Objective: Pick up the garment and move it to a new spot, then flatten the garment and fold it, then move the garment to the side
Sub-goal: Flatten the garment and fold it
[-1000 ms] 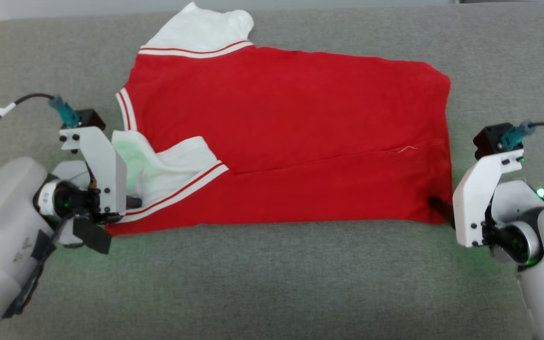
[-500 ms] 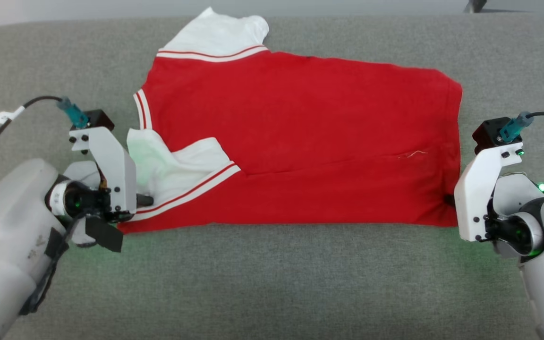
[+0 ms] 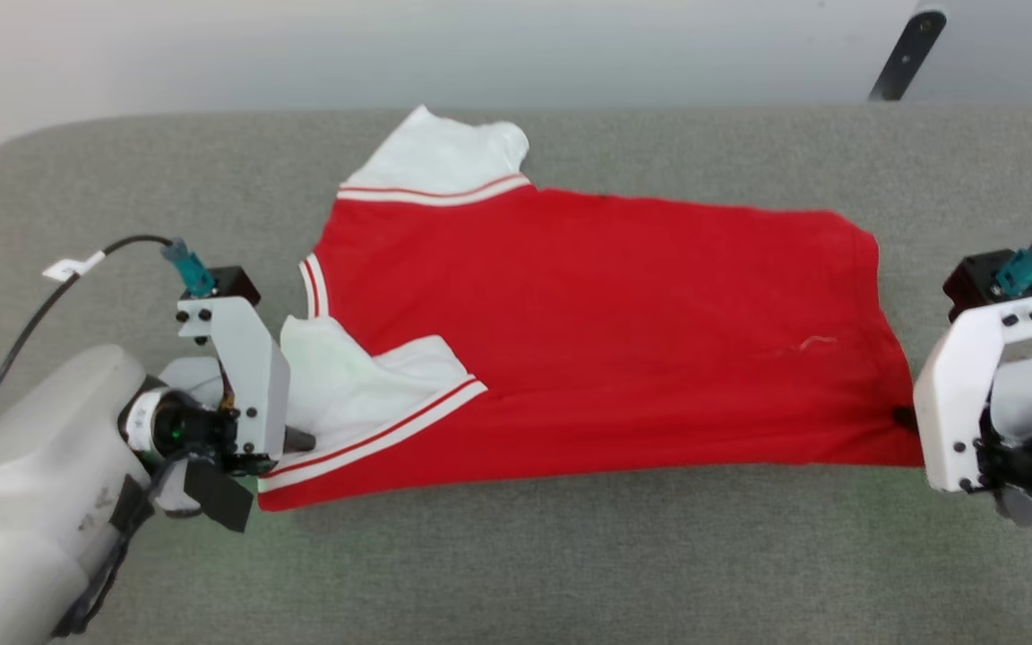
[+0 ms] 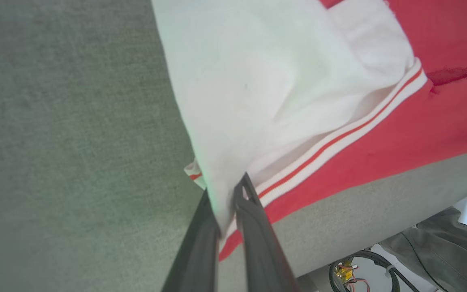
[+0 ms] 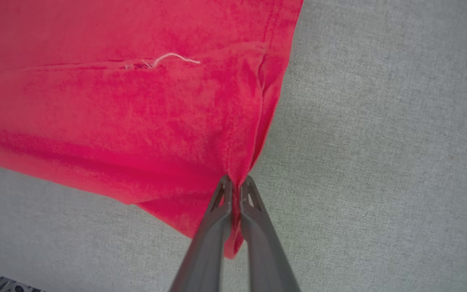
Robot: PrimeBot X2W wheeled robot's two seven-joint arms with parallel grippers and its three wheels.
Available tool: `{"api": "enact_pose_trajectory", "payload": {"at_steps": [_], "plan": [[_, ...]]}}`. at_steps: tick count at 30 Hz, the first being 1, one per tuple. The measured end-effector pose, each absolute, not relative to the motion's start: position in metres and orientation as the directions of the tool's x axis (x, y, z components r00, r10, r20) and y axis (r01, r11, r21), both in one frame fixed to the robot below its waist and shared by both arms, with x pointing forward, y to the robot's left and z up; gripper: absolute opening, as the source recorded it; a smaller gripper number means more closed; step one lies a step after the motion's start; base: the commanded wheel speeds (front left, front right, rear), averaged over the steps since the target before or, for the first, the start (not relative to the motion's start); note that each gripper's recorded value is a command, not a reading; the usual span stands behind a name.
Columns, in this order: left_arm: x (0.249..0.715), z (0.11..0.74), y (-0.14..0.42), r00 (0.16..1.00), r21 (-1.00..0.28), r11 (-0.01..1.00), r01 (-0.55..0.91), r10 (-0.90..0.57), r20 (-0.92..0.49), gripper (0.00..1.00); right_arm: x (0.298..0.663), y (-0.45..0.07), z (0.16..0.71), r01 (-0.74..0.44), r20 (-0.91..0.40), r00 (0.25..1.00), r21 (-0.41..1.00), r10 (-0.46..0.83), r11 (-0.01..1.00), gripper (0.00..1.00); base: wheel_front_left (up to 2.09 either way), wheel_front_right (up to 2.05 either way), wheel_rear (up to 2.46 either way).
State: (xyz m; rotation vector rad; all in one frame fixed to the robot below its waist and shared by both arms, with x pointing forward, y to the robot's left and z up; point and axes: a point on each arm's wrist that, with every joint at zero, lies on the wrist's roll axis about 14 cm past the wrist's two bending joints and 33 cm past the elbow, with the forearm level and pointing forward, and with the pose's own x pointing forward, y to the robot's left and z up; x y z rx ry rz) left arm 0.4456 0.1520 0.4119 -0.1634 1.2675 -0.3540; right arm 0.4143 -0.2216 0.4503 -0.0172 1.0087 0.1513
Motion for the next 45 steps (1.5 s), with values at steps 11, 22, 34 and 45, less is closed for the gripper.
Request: {"api": "enact_pose_trajectory", "payload": {"at_steps": [11, 22, 34, 45], "plan": [[0.413, 0.411, 0.159, 0.223, -0.301, 0.94, 0.162, -0.332, -0.917, 0.0, 0.387, -0.219, 0.444, -0.149, -0.867, 0.481, 0.066, 0.131, 0.987, 0.0, 0.0, 0.0, 0.0], [0.41, 0.375, 0.151, 0.135, -0.327, 0.939, 0.109, -0.34, -0.931, 0.04, 0.378, -0.206, 0.397, -0.131, -0.916, 0.371, 0.114, 0.155, 0.985, 0.0, 0.0, 0.0, 0.0], [0.424, 0.417, 0.186, 0.194, -0.177, 0.976, 0.124, -0.199, -0.961, 1.0, 0.373, -0.206, 0.397, -0.138, -0.915, 0.374, 0.105, 0.15, 0.985, 0.37, 0.0, 0.0, 0.0], [0.487, 0.499, 0.178, 0.539, -0.086, 0.97, 0.226, -0.198, -0.818, 1.0, 0.389, -0.227, 0.435, -0.131, -0.859, 0.501, 0.041, 0.102, 0.991, 1.0, 0.0, 0.0, 0.0]]}}
